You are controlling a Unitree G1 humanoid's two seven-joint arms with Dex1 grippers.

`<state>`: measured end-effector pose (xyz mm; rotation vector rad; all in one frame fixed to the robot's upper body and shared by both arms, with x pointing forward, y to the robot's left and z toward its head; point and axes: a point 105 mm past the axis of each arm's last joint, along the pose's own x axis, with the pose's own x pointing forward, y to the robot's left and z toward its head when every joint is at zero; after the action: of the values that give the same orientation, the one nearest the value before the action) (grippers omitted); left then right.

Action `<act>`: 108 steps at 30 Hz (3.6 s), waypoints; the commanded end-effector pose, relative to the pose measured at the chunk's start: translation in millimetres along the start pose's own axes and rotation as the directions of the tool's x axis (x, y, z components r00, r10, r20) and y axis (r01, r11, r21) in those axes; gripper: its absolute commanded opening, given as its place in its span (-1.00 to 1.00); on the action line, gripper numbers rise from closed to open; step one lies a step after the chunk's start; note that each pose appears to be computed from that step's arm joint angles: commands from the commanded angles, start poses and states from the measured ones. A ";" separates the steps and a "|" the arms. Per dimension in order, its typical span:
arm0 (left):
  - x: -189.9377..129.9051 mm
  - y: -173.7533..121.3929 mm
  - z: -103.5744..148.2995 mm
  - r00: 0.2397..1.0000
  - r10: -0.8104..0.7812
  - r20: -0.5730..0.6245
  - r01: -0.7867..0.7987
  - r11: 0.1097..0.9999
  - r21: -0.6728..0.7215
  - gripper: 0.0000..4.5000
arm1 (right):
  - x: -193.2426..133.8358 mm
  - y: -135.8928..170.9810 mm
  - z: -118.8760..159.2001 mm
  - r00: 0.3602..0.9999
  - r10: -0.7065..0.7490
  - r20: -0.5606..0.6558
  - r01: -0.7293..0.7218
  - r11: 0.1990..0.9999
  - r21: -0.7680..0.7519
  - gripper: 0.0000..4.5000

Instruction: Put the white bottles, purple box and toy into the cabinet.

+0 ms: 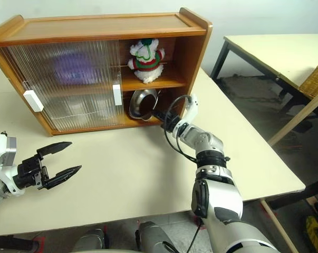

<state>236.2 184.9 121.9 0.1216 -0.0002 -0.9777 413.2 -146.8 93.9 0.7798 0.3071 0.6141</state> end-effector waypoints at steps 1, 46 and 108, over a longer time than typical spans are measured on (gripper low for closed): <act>-0.4 0.1 0.7 1.000 0.001 -0.003 -0.001 1.000 0.012 1.00 | 11.0 1.8 -5.3 1.000 -0.019 -0.007 0.018 1.000 -0.018 -0.99; -1.8 -1.5 -3.0 1.000 0.008 -0.006 -0.008 1.000 -0.003 1.00 | -53.8 52.8 -23.6 0.916 0.268 -0.300 -0.353 0.894 -0.278 0.99; -4.8 3.3 -6.1 0.999 0.032 -0.016 -0.032 1.000 -0.001 1.00 | 15.4 76.6 81.1 0.987 0.030 0.158 0.078 0.769 -0.635 -0.99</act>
<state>236.1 191.9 117.4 0.1141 0.0100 -0.9356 426.9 -120.8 192.8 0.1647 -0.0082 0.6621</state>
